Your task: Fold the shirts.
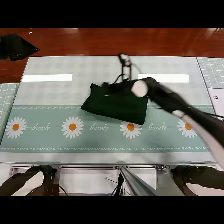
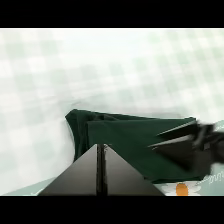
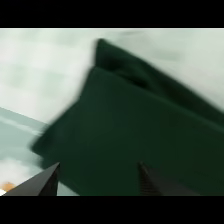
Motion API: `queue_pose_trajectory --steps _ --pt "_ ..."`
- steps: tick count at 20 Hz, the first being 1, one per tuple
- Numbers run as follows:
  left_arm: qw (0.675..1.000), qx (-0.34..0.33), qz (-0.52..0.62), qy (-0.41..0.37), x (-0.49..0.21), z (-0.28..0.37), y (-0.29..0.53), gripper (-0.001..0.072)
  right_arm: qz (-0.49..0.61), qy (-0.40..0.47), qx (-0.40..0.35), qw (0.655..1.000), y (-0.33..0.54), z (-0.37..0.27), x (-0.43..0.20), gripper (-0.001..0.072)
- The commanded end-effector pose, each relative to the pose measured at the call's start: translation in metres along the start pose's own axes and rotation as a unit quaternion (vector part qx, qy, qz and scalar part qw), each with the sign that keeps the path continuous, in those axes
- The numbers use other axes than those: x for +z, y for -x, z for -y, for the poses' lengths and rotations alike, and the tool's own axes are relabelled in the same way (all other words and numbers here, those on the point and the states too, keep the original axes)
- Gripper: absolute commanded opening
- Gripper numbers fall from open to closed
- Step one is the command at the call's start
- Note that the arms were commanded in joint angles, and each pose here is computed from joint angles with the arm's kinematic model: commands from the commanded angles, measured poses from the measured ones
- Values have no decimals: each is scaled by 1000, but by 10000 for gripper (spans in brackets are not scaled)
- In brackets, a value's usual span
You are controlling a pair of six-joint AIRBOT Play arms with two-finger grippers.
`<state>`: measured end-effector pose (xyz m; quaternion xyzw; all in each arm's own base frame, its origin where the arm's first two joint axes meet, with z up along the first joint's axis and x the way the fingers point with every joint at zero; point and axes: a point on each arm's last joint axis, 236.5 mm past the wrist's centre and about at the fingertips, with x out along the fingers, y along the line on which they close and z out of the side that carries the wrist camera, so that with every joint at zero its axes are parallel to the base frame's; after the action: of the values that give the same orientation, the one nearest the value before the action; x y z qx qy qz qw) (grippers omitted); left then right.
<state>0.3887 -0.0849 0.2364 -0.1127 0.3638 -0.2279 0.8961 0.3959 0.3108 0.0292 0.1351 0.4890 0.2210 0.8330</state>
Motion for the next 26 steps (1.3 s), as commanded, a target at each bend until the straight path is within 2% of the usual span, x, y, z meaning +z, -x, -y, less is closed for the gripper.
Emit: queue_pose_trajectory --steps 1,2,3,4,6,8,11,17,18,19,20,21,22,23,26 --pt "1000 6 -23 9 -11 -13 -13 26 -92 61 -237 965 105 154 -10 535" --pt "999 6 -30 14 -16 -15 -18 26 -117 52 -300 945 144 200 -15 529" --pt "999 5 -39 20 -22 -18 -22 26 -129 25 -325 937 170 232 -23 529" --pt "999 4 -47 25 -29 -20 -26 26 -129 -29 -318 939 183 252 -37 533" --pt "998 3 -59 32 -39 -23 -32 26 -116 -148 -222 957 169 256 -67 612" --pt "997 3 -65 36 -44 -25 -34 26 -99 -226 -108 963 135 238 -85 612" --pt "997 3 -65 36 -44 -25 -34 26 -32 -311 -5 950 83 210 -84 612" --pt "997 3 -65 37 -44 -25 -34 26 -55 -326 17 944 9 174 -107 609" --pt "997 3 -65 37 -44 -25 -34 26 -57 -340 22 938 0 169 -109 579" --pt "997 3 -65 37 -44 -25 -34 26 -58 -347 28 936 -6 164 -110 466" --pt "997 3 -65 37 -44 -25 -34 26 -57 -342 33 938 -8 161 -109 316" --pt "997 3 -66 37 -44 -25 -35 26 -56 -320 39 945 -7 158 -106 217" --pt "997 3 -66 37 -44 -25 -35 26 -60 -293 53 953 -2 153 -102 67" --pt "997 4 -63 37 -44 -26 -35 26 -62 -268 72 959 8 147 -94 25" --pt "998 11 -49 43 -40 -33 -41 26 -47 -215 82 972 61 152 -62 24"
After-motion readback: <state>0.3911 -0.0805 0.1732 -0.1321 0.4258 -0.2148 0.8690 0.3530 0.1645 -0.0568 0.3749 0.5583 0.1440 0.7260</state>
